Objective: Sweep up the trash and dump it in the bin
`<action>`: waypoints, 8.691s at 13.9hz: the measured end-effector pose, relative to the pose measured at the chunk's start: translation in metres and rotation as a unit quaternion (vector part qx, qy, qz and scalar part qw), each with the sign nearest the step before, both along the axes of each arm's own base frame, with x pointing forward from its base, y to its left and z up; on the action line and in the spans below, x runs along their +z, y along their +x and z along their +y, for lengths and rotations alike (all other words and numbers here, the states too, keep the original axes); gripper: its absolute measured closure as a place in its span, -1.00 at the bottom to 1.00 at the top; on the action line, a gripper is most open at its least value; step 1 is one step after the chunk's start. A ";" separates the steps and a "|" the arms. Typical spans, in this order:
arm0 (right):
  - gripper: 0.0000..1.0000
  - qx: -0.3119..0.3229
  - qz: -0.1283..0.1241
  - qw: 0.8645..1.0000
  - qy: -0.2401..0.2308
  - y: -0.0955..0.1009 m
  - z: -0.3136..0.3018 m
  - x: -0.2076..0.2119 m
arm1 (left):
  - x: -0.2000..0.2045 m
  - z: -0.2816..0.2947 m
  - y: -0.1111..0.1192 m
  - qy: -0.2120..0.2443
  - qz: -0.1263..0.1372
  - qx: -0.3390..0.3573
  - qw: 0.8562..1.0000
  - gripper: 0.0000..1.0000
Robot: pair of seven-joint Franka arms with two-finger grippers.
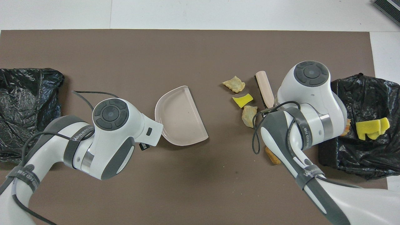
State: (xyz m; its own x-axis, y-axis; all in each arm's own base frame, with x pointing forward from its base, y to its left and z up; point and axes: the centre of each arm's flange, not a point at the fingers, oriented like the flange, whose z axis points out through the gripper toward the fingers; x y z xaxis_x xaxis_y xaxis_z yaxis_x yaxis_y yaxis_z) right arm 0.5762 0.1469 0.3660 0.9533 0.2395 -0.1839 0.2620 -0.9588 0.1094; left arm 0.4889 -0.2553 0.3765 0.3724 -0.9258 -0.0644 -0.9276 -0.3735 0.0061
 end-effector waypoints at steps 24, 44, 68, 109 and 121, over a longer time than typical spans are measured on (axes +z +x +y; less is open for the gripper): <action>0.47 -0.087 0.082 0.992 0.049 -0.079 0.095 0.074 | -0.012 -0.011 -0.007 -0.007 -0.004 -0.064 0.998 0.35; 0.47 -0.380 0.070 0.920 -0.060 -0.240 -0.012 -0.012 | -0.012 -0.021 -0.012 -0.008 -0.004 -0.095 0.995 0.35; 0.47 -0.054 0.060 0.980 0.180 -0.122 0.206 -0.008 | -0.013 -0.024 -0.015 -0.006 -0.005 -0.038 0.999 0.35; 0.47 0.023 0.064 0.995 0.078 -0.012 0.175 -0.022 | 0.027 -0.001 0.006 -0.048 -0.071 0.146 0.986 0.35; 0.47 0.022 0.046 0.993 0.109 -0.010 0.188 -0.019 | 0.021 0.039 0.001 -0.019 -0.006 0.002 1.000 0.35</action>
